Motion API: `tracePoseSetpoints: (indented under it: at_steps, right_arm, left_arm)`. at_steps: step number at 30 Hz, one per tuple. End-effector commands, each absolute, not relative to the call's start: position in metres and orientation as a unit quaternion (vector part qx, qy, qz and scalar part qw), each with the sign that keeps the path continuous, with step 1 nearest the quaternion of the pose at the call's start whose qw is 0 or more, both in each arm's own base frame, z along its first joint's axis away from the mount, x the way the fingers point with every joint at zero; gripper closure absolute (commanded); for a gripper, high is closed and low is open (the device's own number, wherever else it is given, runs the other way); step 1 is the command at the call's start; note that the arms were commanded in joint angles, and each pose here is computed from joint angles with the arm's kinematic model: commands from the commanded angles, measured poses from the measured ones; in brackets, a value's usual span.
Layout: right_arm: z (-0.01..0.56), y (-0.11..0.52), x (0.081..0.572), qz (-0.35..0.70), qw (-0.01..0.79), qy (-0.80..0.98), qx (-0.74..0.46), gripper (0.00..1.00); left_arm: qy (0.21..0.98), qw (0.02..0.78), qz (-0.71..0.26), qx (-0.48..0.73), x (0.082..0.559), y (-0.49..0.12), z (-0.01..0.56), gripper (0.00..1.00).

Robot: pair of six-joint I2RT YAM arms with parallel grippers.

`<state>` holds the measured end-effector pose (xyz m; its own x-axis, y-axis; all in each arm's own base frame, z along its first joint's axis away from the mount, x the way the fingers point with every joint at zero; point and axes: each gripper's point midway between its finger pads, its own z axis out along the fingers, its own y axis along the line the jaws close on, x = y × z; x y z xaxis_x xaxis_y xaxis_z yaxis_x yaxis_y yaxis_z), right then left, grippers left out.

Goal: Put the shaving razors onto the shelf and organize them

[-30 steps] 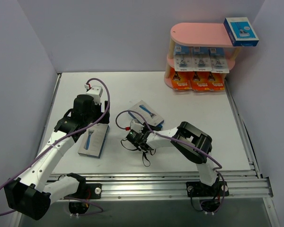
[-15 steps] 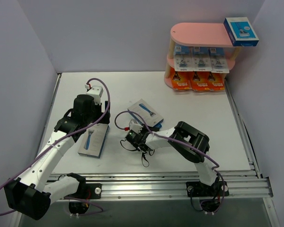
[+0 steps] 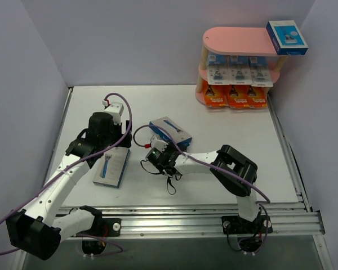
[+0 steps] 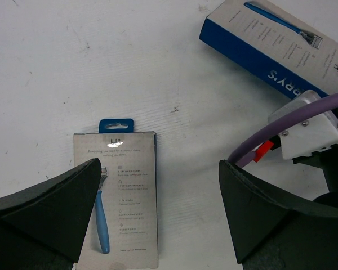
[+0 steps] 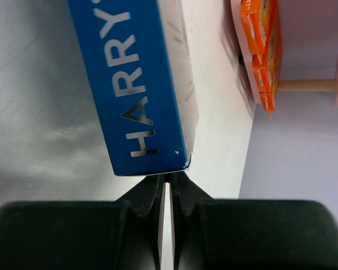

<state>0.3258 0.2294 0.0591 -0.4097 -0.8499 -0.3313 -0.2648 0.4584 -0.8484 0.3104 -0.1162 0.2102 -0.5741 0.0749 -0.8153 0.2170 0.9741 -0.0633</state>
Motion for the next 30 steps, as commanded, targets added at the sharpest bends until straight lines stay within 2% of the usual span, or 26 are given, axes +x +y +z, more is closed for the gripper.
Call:
tracePoseSetpoints:
  at_steps: [1, 6, 7, 13, 20, 30]
  right_arm:
    - [0.109, 0.242, 0.327, -0.331, 0.439, 0.765, -0.336, 1.0]
    - [0.128, 0.261, 0.322, -0.231, 0.455, 0.799, -0.317, 1.0]
    - [0.132, 0.271, 0.318, -0.18, 0.458, 0.814, -0.309, 1.0]
    - [0.153, 0.289, 0.313, -0.023, 0.448, 0.853, -0.266, 1.0]
    - [0.146, 0.312, 0.29, 0.154, 0.365, 0.882, -0.255, 1.0]
    - [0.147, 0.32, 0.258, 0.298, 0.262, 0.885, -0.242, 1.0]
  left_arm:
    - [0.871, 0.477, -0.089, 0.073, 0.317, -0.119, 0.229, 0.06]
    - [0.869, 0.483, -0.082, 0.068, 0.317, -0.115, 0.232, 0.06]
    - [0.869, 0.484, -0.081, 0.068, 0.317, -0.114, 0.233, 0.06]
    - [0.865, 0.494, -0.068, 0.059, 0.316, -0.107, 0.238, 0.06]
    - [0.857, 0.509, -0.06, 0.053, 0.314, -0.101, 0.246, 0.06]
    - [0.855, 0.512, -0.061, 0.054, 0.313, -0.101, 0.249, 0.06]
